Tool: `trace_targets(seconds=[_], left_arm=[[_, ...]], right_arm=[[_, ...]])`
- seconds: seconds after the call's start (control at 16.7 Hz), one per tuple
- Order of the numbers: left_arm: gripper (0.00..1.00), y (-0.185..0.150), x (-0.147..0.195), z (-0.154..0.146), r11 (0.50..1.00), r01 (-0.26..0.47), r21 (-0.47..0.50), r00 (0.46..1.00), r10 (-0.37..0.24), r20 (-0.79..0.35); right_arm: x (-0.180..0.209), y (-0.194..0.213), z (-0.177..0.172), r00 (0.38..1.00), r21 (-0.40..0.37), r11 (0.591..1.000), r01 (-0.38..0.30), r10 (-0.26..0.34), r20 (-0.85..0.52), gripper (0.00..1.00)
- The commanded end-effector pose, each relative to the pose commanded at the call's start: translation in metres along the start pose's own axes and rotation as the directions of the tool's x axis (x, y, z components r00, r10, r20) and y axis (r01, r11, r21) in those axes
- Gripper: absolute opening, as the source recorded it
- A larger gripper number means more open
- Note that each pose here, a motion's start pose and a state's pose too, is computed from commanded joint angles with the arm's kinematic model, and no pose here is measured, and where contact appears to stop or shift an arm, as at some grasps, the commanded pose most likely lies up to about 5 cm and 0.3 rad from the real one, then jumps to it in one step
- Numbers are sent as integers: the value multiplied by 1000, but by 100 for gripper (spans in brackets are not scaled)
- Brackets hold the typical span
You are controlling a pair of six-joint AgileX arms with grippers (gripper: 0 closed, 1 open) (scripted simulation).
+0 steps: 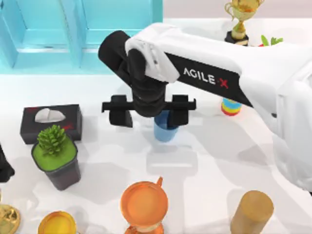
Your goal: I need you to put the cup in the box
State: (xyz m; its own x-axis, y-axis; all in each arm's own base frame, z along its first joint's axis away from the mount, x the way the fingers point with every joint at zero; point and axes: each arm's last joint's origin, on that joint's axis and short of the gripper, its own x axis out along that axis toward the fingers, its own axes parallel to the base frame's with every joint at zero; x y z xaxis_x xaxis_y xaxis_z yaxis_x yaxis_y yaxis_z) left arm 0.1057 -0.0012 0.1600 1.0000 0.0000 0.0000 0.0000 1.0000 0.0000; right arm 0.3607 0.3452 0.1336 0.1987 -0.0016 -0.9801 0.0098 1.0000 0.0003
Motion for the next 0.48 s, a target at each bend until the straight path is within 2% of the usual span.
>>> trace_targets(seconds=[0.48], left_arm=[[100,0,0,0,1000,0,0,1000,0,0]], right_arm=[[0,0,0,1000,0,1000,0,0,0,2]])
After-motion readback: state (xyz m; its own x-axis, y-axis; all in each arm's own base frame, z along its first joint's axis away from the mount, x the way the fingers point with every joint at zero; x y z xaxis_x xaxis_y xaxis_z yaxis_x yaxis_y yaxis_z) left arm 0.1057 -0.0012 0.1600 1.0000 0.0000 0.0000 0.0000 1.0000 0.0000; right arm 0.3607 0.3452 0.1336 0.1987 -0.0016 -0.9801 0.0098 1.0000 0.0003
